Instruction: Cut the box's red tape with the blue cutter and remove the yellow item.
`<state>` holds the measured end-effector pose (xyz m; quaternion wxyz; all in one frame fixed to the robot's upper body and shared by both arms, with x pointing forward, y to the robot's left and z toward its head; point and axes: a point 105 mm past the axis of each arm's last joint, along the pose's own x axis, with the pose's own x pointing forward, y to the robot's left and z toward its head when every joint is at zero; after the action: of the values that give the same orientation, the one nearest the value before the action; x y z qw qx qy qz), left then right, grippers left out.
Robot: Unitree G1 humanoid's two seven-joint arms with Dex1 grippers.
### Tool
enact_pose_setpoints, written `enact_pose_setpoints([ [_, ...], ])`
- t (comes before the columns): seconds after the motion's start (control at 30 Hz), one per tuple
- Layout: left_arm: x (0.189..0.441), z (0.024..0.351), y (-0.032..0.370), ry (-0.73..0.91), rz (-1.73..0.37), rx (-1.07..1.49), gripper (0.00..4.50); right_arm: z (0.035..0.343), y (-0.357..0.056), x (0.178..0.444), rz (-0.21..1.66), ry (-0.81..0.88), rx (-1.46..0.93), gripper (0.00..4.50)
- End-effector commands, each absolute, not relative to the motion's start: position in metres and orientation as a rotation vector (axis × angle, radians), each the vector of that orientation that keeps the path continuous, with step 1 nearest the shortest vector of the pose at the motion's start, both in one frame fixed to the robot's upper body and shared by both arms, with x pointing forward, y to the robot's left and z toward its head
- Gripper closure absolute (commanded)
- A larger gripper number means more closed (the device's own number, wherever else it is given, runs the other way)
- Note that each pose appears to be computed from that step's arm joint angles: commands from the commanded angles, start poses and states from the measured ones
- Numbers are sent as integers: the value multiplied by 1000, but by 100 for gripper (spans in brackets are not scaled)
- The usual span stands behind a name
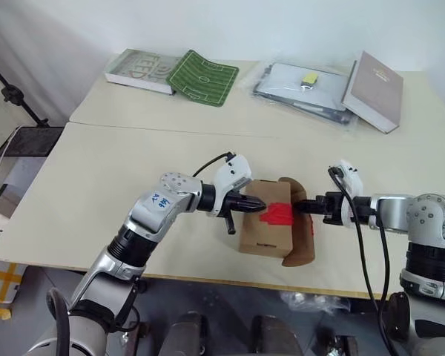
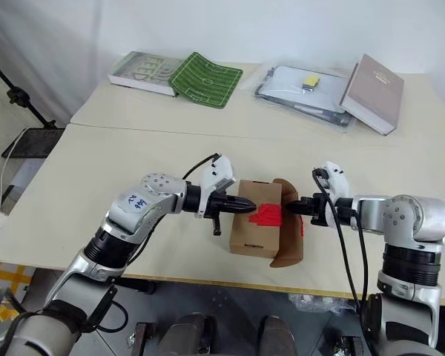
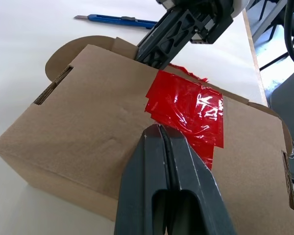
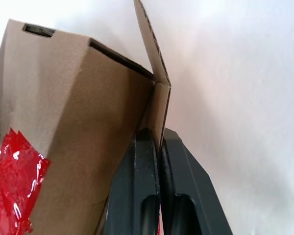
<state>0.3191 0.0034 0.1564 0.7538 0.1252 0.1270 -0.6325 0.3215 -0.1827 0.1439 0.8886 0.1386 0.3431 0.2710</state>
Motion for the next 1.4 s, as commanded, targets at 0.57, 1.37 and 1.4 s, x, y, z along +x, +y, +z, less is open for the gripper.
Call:
enact_pose_setpoints([
  [0.57,336,156,10,245,-1274,266,450,256,-169,302,582,472,-32,446],
  [1.37,313,203,-7,168,-1453,279,450,269,-141,304,492,454,-23,446],
  [1.4,313,199,-7,173,-1456,301,450,269,-141,304,492,453,-23,446],
])
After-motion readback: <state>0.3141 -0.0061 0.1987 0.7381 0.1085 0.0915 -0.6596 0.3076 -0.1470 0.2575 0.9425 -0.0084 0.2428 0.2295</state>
